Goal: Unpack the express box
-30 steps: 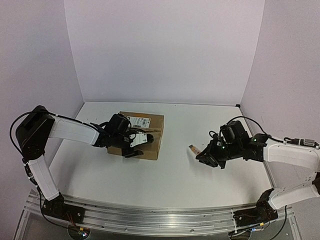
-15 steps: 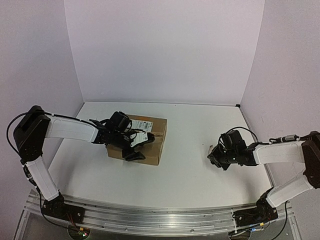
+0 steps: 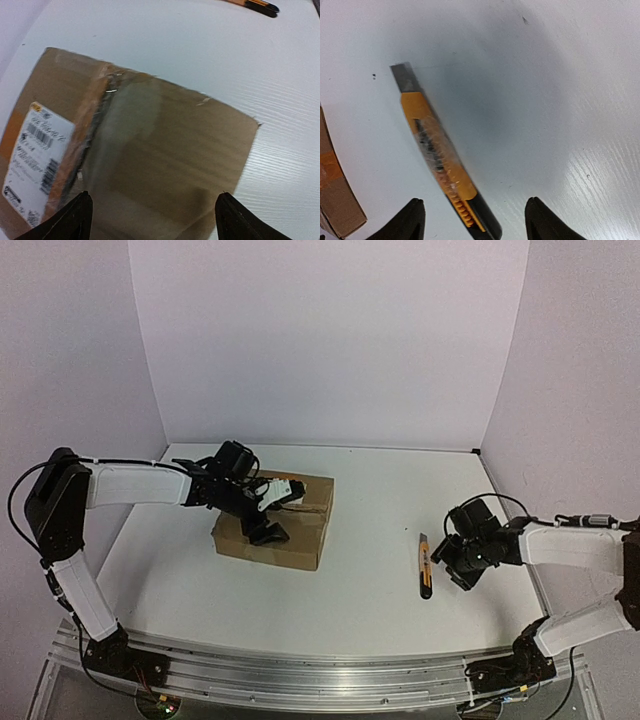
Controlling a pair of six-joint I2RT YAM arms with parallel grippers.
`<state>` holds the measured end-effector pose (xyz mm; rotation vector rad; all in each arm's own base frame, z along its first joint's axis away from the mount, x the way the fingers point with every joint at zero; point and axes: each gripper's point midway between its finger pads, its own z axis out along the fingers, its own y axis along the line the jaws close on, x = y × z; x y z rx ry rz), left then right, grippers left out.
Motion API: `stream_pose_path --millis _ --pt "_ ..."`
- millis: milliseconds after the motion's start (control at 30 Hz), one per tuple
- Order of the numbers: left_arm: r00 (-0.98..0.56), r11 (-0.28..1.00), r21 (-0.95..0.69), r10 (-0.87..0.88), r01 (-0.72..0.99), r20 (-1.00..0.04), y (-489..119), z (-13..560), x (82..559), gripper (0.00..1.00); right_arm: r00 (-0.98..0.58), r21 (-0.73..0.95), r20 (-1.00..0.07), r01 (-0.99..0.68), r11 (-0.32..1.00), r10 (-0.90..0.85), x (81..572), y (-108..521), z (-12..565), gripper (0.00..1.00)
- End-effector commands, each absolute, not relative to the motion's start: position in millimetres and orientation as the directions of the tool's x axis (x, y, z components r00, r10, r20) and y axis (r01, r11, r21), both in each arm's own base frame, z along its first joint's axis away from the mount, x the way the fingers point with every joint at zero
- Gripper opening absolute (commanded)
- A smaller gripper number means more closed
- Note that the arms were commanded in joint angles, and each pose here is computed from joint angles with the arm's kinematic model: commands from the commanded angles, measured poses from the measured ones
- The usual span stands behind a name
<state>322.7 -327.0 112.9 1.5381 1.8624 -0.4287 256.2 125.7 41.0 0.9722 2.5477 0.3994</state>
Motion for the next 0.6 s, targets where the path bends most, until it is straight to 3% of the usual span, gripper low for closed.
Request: stream_pose_path --millis 0,33,100,300,567 --pt "0.007 0.341 0.430 0.776 0.836 -0.631 -285.4 157.5 401.5 0.89 -0.752 0.334 -0.399 0.414 0.847 0.525 291.2 132.3 103.1 0.83" --pt "0.018 0.340 0.474 0.797 0.812 -0.603 -275.4 158.8 415.8 0.89 -0.767 0.334 -0.422 0.364 0.870 0.483 303.7 140.9 115.8 0.92" --pt "0.056 0.316 0.556 0.833 0.769 -0.551 -263.7 159.7 439.1 0.89 -0.800 0.337 -0.448 0.261 0.904 0.398 329.4 163.7 135.9 0.98" --pt "0.243 0.135 0.681 0.870 0.719 -0.429 -269.8 149.4 451.9 0.92 -0.848 0.422 -0.452 0.068 0.904 0.275 403.6 239.7 156.2 0.98" --pt "0.315 0.057 0.712 0.869 0.700 -0.380 -291.2 136.8 451.9 0.93 -0.808 0.536 -0.567 -0.219 0.815 0.156 512.6 341.3 164.9 0.98"
